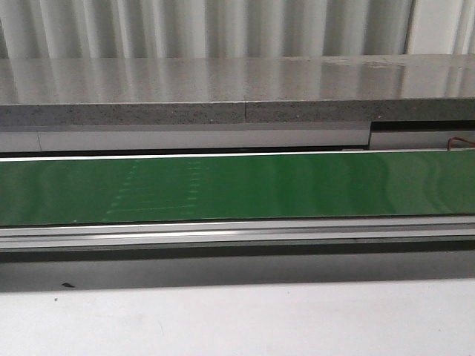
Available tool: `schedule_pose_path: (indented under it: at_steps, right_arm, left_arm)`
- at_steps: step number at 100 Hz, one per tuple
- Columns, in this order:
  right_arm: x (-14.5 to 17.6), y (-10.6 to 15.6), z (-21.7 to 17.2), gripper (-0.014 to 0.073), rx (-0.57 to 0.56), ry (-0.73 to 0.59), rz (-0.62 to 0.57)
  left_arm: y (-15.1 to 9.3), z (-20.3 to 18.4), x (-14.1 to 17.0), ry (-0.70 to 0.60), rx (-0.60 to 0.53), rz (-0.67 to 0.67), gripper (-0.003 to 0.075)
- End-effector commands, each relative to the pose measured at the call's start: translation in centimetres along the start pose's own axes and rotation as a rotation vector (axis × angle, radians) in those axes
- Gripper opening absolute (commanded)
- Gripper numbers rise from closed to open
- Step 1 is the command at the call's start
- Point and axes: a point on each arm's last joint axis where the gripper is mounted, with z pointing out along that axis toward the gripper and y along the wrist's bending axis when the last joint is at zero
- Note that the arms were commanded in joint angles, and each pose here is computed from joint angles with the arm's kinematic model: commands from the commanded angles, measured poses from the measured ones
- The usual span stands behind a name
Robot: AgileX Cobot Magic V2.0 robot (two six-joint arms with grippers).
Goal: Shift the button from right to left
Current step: 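Move the right gripper down toward the yellow push button in the green tray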
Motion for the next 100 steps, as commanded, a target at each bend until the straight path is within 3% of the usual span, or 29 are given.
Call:
schedule_pose_path:
  at_steps: [1,9,16,23,38,47,76,100]
  right_arm:
    - [-1.6,0.1,-0.1,-0.0064,0.004,-0.026,-0.007]
    - [-2.1,0.1,0.3,-0.0056,0.007,0.018,-0.007]
    - [-2.6,0.1,0.8,0.0001,0.008,0.045,-0.007]
    - [-3.2,0.2,1.2,0.0116,0.01,0.063,-0.008]
    - [-4.4,0.3,1.7,0.0449,0.011,0.08,-0.008]
    - [-5.3,0.3,1.9,0.0559,0.013,0.096,-0.009]
    - [-9.8,-1.0,3.4,0.0561,0.111,0.179,-0.007]
    - [-13.2,-5.5,6.5,0.0561,0.225,0.24,0.114]
  left_arm:
    - [0.0,0.0,0.4,-0.07,0.006,-0.009,-0.0021]
    - [0.0,0.0,0.4,-0.07,0.006,-0.009,-0.0021]
    - [0.0,0.0,0.4,-0.07,0.006,-0.009,-0.002]
    - [0.0,0.0,0.4,-0.07,0.006,-0.009,-0.0021]
    - [0.0,0.0,0.4,-0.07,0.006,-0.009,-0.0021]
    - [0.0,0.0,0.4,-0.07,0.006,-0.009,-0.0021]
    - [0.0,0.0,0.4,-0.07,0.006,-0.009,-0.0021]
    - [0.0,0.0,0.4,-0.07,0.006,-0.009,-0.0021]
